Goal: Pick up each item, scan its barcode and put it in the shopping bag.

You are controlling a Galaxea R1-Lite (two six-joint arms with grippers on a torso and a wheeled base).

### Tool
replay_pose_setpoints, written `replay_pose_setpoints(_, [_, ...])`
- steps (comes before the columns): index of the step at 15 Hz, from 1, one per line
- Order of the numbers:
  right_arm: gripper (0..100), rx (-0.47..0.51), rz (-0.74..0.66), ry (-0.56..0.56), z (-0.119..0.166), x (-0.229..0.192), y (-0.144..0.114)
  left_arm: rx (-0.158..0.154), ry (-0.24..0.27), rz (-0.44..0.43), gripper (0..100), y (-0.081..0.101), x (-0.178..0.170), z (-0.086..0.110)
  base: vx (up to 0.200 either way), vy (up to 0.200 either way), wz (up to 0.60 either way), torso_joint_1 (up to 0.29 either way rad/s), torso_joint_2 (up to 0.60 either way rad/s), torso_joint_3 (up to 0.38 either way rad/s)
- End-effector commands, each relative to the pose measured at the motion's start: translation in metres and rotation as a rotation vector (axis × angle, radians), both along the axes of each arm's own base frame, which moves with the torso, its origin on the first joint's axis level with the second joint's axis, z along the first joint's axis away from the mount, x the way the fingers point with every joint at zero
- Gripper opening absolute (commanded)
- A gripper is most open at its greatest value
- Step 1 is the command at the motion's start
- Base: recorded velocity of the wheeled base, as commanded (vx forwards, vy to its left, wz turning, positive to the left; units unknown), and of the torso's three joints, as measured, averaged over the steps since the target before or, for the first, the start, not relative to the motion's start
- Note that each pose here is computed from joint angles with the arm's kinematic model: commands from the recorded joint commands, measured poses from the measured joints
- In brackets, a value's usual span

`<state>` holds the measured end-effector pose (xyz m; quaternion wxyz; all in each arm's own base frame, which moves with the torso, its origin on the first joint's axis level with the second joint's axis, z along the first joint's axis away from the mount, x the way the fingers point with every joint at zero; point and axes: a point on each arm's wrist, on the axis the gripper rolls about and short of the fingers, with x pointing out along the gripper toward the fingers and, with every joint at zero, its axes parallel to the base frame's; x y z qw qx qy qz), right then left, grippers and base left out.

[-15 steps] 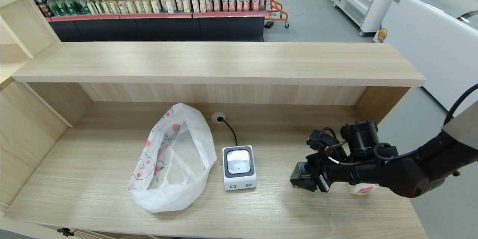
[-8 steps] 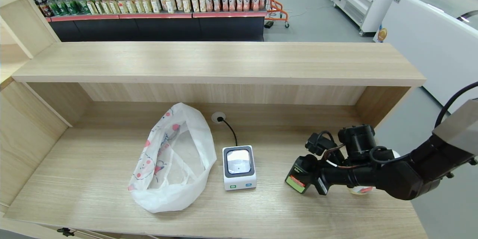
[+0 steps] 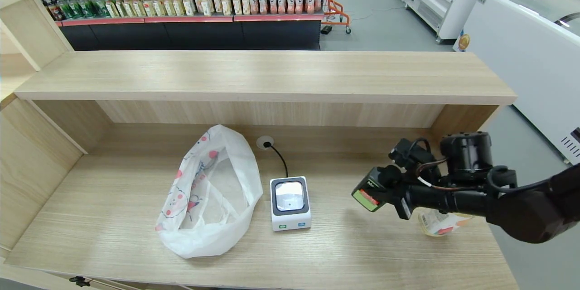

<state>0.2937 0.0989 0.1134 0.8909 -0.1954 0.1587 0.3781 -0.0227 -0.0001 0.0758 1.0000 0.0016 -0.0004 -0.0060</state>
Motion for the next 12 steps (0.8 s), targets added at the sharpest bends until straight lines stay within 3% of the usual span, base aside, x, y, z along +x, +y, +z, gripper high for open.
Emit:
replay_pose_setpoints(1, [0,-0.041,0.04,-0.182,0.037,-0.029,-0.01,0.0,-0.001,0.0,100,0.0,0.0,0.0,0.0,0.0,0.0,0.0,0.0,0.0])
replay_pose_setpoints(3, [0,-0.227,0.149,-0.385,0.045,-0.052,-0.019,0.0,-0.001,0.0,100,0.0,0.0,0.0,0.0,0.0,0.0,0.0,0.0,0.0])
replay_pose_setpoints(4, [0,-0.262,0.199,-0.441,0.048,-0.057,-0.02,0.0,-0.001,0.0,100,0.0,0.0,0.0,0.0,0.0,0.0,0.0,0.0,0.0])
replay_pose_setpoints(5, [0,-0.321,0.405,-0.603,0.052,-0.064,-0.022,0.0,-0.001,0.0,100,0.0,0.0,0.0,0.0,0.0,0.0,0.0,0.0,0.0])
replay_pose_setpoints(8, [0,-0.507,0.781,-0.89,0.039,-0.072,-0.021,0.0,-0.001,0.0,100,0.0,0.0,0.0,0.0,0.0,0.0,0.0,0.0,0.0])
replay_pose_setpoints(10, [0,-0.628,0.899,-1.055,0.033,-0.072,-0.017,0.0,-0.001,0.0,100,0.0,0.0,0.0,0.0,0.0,0.0,0.0,0.0,0.0])
replay_pose_setpoints(12, [0,-0.692,1.058,-1.326,0.03,-0.071,-0.002,0.0,-0.001,0.0,100,0.0,0.0,0.0,0.0,0.0,0.0,0.0,0.0,0.0])
